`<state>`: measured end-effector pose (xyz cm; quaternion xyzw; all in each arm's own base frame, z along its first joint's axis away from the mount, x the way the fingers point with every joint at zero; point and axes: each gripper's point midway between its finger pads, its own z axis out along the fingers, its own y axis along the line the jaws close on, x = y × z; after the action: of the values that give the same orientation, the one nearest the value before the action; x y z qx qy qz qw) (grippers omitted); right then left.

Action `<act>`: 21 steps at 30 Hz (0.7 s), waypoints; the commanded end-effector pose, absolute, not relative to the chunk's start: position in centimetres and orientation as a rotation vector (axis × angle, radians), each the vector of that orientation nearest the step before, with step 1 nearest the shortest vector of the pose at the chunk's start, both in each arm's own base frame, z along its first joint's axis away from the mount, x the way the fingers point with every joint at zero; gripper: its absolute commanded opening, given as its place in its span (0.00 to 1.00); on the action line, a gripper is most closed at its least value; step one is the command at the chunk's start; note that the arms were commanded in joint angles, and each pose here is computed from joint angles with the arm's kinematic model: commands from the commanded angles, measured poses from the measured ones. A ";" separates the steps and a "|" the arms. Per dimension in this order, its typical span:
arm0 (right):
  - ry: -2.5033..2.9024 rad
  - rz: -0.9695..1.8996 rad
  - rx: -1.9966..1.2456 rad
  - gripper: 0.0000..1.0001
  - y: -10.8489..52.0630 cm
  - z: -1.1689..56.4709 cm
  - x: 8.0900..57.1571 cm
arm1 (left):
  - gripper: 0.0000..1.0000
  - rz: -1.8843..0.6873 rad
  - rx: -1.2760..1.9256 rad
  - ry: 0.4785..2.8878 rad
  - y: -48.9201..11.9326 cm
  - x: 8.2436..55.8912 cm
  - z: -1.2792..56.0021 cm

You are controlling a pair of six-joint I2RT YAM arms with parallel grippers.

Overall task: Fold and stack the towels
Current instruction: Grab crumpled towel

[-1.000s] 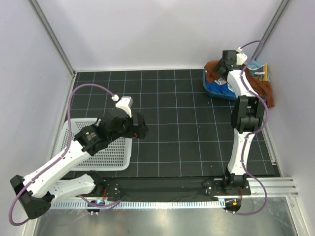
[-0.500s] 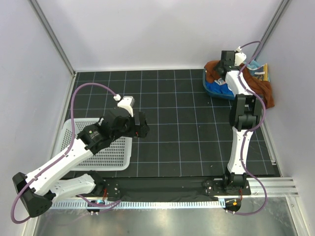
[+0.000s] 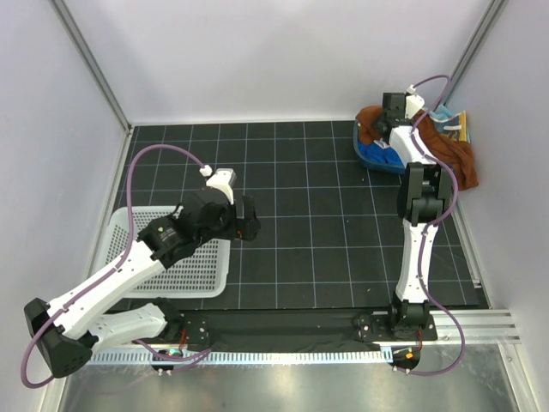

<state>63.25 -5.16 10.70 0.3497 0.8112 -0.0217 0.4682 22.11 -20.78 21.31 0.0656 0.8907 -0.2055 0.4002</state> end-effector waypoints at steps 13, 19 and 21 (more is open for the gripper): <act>1.822 0.022 0.811 0.01 -5.2 19.4 64.3 | 0.97 -0.501 0.147 2.204 -20.8 23.2 22.1; 1.779 0.049 0.800 0.01 -5.0 24.5 62.5 | 0.97 -0.502 0.133 2.200 -20.7 23.4 22.3; 1.770 0.068 0.800 0.01 -4.7 25.9 61.8 | 0.97 -0.502 0.128 2.199 -20.7 23.5 22.3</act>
<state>62.79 -4.88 15.53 0.3400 0.8006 -0.0068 0.4933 22.51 -20.52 21.06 0.0617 0.8921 -0.1942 0.4032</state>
